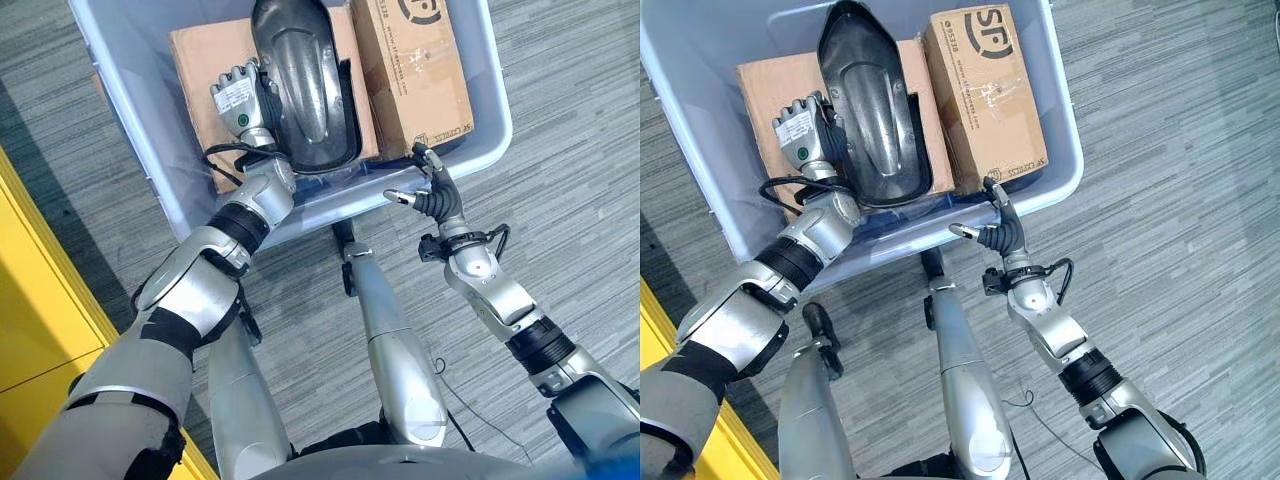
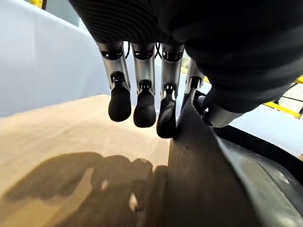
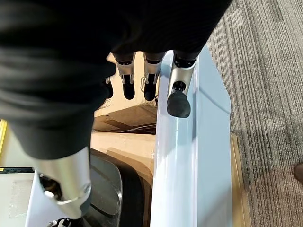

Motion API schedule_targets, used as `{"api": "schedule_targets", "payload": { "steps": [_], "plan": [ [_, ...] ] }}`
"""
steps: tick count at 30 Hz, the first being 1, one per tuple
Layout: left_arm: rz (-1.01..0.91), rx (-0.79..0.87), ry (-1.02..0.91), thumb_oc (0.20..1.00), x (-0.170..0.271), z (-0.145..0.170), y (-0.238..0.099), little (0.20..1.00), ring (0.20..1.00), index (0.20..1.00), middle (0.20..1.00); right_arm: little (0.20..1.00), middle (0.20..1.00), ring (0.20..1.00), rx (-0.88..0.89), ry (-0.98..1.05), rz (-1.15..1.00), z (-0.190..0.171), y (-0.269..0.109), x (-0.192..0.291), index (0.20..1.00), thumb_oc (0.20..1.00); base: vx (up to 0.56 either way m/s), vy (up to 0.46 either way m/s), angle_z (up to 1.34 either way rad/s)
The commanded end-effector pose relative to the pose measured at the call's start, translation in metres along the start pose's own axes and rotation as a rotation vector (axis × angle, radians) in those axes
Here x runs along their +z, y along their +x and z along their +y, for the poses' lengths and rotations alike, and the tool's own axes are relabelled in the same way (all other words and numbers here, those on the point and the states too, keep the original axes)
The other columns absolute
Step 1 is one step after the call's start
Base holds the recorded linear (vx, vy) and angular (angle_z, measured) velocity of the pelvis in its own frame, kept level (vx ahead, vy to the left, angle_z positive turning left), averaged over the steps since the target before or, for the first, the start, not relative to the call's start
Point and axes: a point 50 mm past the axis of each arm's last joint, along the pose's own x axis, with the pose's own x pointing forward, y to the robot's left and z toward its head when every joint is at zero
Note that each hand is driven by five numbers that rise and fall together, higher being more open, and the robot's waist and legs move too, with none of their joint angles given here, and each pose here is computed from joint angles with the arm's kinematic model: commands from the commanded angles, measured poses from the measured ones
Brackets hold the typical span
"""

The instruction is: Move parts from the plastic box to the shelf.

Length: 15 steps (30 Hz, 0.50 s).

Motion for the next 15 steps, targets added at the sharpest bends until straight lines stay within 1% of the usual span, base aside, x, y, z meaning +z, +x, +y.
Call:
{"api": "schedule_targets", "payload": {
  "steps": [1,3,5,6,7,8,15],
  "plan": [
    [-0.082,0.136,0.099,0.200,0.002,0.025,0.024,0.200,0.200,0.200,0.200,1.000,1.000,1.000,0.005,-0.040,0.188,-0.008,-0.022,-0.041,1.000,1.000,0.00,0.000,0.00],
    [-0.078,0.131,0.117,0.200,-0.002,0.024,0.026,0.200,0.200,0.200,0.200,1.000,1.000,1.000,0.007,-0.043,0.188,-0.008,-0.022,-0.041,1.000,1.000,0.00,0.000,0.00],
    [-0.045,0.087,0.120,0.200,-0.008,0.020,0.025,0.200,0.200,0.200,0.200,1.000,1.000,1.000,0.012,-0.043,0.185,-0.007,-0.022,-0.042,1.000,1.000,0.00,0.000,0.00],
    [-0.029,0.070,0.114,0.316,-0.011,0.018,0.023,0.316,0.316,0.316,0.316,1.000,1.000,1.000,0.012,-0.041,0.184,-0.007,-0.022,-0.042,1.000,1.000,0.00,0.000,0.00],
    [-0.028,0.076,0.120,0.542,-0.013,0.017,0.022,0.542,0.542,0.542,0.542,1.000,1.000,1.000,0.010,-0.037,0.184,-0.006,-0.022,-0.042,1.000,1.000,0.00,-0.035,-0.01],
    [0.002,0.060,0.115,1.000,-0.016,0.016,0.022,1.000,1.000,1.000,1.000,1.000,1.000,1.000,0.008,-0.034,0.183,-0.005,-0.021,-0.042,1.000,1.000,0.00,-0.043,0.00],
    [0.094,0.057,0.035,1.000,-0.027,0.011,0.016,1.000,1.000,1.000,1.000,1.000,1.000,1.000,0.000,-0.019,0.188,-0.002,-0.022,-0.044,1.000,1.000,0.00,-0.018,0.00]
  ]
}}
